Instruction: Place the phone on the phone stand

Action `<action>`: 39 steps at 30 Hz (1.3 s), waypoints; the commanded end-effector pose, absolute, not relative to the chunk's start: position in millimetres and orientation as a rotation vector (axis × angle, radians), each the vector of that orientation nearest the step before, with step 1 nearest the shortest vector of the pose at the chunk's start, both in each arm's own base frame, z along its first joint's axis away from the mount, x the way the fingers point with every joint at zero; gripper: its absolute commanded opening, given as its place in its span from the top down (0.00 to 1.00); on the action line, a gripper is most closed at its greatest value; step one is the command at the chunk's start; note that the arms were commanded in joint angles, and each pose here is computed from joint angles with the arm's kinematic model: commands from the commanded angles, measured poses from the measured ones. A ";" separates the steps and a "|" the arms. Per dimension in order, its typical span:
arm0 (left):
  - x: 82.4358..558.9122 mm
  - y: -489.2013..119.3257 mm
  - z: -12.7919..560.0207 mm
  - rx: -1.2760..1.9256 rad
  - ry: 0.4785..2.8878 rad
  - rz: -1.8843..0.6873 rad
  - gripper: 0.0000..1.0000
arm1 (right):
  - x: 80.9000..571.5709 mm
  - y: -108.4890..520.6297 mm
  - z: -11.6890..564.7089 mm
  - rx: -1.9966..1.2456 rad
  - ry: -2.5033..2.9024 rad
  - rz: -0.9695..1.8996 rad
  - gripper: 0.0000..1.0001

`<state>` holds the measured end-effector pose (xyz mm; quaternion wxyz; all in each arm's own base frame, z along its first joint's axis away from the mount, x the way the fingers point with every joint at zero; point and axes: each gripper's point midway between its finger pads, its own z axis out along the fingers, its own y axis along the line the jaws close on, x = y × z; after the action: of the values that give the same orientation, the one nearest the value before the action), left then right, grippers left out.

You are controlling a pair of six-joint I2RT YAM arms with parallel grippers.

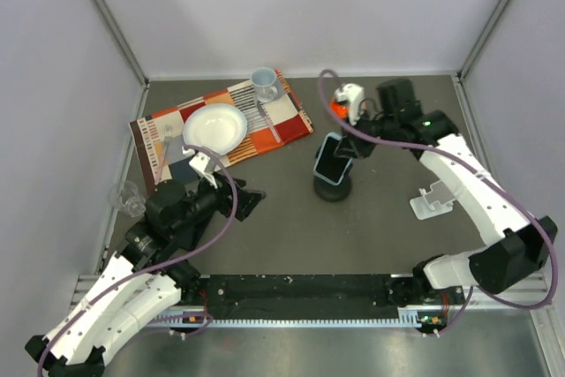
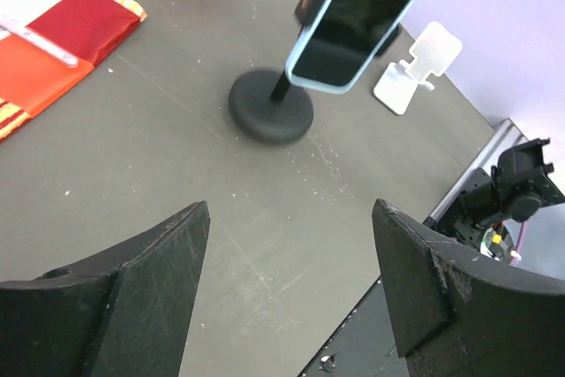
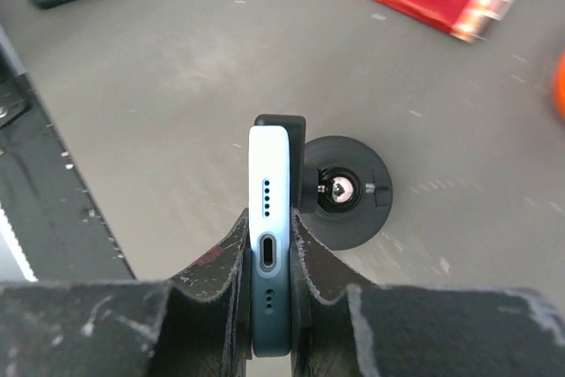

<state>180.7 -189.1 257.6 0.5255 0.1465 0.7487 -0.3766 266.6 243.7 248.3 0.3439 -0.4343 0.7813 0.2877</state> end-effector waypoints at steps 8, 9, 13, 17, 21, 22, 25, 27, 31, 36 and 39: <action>178.7 -226.4 269.4 0.474 1.779 -1.086 0.19 | 349.9 121.9 313.2 -0.996 1.835 0.493 1.00; 178.4 -228.9 268.0 0.477 1.791 -1.100 0.18 | 355.2 118.4 318.7 -1.004 1.820 0.494 1.00; 177.6 -238.9 263.2 0.513 1.822 -1.148 0.18 | 385.0 98.5 307.9 -1.058 1.854 0.435 1.00; 181.6 -243.8 258.9 0.572 1.851 -1.128 0.17 | 413.8 60.0 302.1 -0.986 1.879 0.488 1.00; 188.5 -247.6 257.3 0.634 1.847 -1.092 0.18 | 415.7 64.5 310.2 -1.099 1.765 0.530 1.00; 189.7 -249.3 260.5 0.644 1.838 -1.093 0.18 | 411.4 66.9 305.8 -1.114 1.774 0.567 1.00; 192.8 -257.4 263.2 0.683 1.826 -1.117 0.18 | 412.8 72.1 302.3 -1.163 1.762 0.650 1.00; 193.7 -261.4 263.7 0.701 1.822 -1.130 0.17 | 416.0 77.5 302.7 -1.184 1.724 0.697 1.00; 197.8 -264.4 262.7 0.718 1.825 -1.124 0.18 | 414.7 85.5 306.0 -1.195 1.694 0.753 1.00; 199.4 -268.0 260.5 0.726 1.830 -1.140 0.17 | 410.8 92.9 303.5 -1.224 1.667 0.852 1.00; 200.8 -269.0 260.9 0.726 1.834 -1.140 0.18 | 412.9 95.6 291.5 -1.236 1.692 0.868 1.00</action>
<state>194.0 -261.7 229.9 0.3815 0.2696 0.7669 -0.4400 436.6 73.1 258.5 0.4019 -0.4766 0.7235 0.2964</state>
